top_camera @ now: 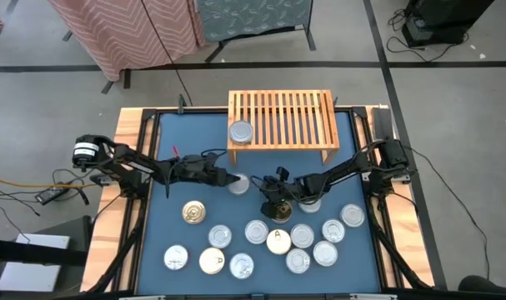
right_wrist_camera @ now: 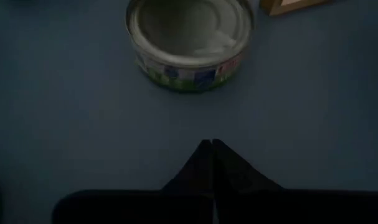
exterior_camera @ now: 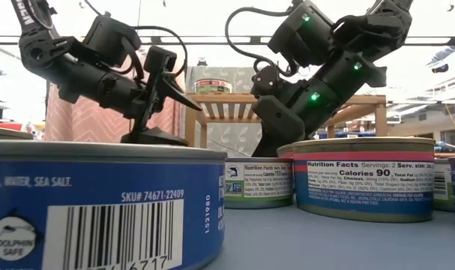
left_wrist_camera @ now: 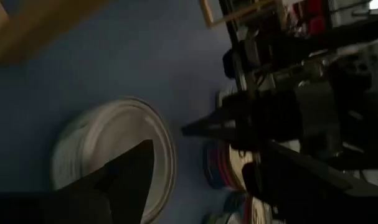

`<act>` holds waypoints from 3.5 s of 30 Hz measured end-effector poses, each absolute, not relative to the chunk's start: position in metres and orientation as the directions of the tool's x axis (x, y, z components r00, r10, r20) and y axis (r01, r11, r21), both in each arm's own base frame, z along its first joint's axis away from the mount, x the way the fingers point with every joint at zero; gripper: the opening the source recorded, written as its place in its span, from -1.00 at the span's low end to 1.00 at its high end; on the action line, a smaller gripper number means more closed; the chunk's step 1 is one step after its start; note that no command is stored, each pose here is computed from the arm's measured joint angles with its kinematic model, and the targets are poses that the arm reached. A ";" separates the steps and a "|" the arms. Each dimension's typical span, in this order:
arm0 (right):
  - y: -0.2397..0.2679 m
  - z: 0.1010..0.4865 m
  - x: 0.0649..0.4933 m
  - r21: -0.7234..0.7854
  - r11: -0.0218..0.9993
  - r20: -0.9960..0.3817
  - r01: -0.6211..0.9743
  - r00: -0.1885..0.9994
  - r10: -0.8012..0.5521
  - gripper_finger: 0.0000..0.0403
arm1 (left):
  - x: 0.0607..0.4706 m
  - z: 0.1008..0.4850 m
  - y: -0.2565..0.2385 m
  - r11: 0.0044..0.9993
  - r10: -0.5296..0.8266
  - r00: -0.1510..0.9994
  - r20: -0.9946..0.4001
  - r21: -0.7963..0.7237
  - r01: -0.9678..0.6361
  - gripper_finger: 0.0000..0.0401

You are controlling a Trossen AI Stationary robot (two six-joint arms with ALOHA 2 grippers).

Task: Stack canned seafood by type on shelf
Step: Stack the green tuna can on top of the green tuna can on the shelf

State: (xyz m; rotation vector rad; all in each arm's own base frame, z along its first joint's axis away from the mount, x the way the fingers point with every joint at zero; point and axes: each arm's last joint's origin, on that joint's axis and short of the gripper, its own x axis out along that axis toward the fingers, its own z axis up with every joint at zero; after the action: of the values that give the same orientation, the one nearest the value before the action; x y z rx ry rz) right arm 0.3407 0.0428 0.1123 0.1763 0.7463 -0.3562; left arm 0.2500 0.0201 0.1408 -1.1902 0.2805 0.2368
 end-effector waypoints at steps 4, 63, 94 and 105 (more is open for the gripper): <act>0.048 0.119 0.345 -0.022 0.936 -0.651 0.351 0.706 -0.280 -1.00 | 0.251 0.139 0.020 0.367 -0.037 0.930 -0.365 -0.870 -0.328 0.48; 0.025 0.133 0.382 -0.139 0.971 -0.549 0.196 0.801 -0.240 -1.00 | 0.203 0.155 0.024 0.196 0.240 0.807 -0.540 -0.787 -0.585 0.48; 0.029 0.107 0.383 -0.056 0.976 -0.568 0.213 0.797 -0.206 -1.00 | 0.215 0.145 0.006 0.190 0.168 0.830 -0.532 -0.809 -0.557 0.48; 0.030 0.104 0.382 -0.063 0.975 -0.585 0.214 0.784 -0.209 -1.00 | 0.227 0.120 0.001 0.159 0.103 0.813 -0.573 -0.797 -0.582 0.48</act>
State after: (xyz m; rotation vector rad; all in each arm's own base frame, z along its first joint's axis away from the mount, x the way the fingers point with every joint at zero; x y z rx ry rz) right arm 0.3817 0.0296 0.1042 0.0068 0.6302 -0.2282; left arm 0.2268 0.0012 0.1204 -1.3300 0.4347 0.5125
